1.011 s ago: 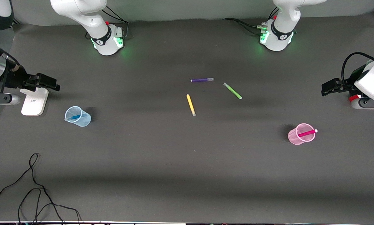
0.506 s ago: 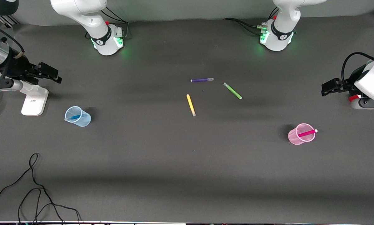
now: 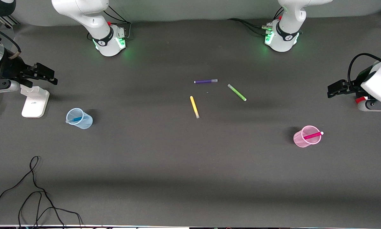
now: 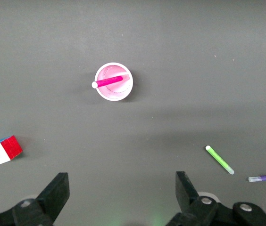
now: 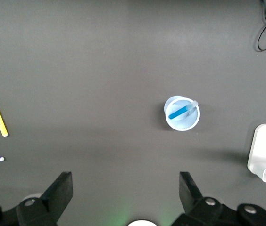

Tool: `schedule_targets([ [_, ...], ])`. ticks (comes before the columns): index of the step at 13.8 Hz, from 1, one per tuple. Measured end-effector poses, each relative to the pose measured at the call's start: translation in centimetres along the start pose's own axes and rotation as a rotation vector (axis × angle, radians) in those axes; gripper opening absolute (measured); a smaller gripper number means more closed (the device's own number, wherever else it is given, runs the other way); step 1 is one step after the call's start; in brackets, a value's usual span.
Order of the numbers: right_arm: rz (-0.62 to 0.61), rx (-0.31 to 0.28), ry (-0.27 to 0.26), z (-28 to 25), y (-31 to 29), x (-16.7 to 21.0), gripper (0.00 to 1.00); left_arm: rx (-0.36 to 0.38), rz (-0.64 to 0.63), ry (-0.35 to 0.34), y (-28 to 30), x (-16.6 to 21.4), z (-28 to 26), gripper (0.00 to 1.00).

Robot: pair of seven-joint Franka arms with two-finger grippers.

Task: Place pink and blue markers in matching cups

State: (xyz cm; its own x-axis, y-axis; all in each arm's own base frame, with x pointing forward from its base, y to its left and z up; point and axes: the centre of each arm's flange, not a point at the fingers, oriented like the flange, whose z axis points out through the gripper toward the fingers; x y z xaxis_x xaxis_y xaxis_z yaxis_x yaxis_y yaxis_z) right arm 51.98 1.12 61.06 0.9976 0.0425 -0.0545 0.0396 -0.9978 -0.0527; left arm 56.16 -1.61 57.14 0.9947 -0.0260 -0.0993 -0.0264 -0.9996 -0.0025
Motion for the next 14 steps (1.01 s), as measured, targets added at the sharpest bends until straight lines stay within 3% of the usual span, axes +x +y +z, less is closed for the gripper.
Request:
schedule_targets([
  [5,-0.003,-0.002,-0.01,0.4,-0.1,2.0,1.0,0.0,0.001,0.0,0.0,0.0,0.0,1.0],
  [14,0.01,0.0,-0.002,0.0,0.6,2.2,1.0,0.0,0.002,0.001,0.1,0.0,0.0,1.0],
])
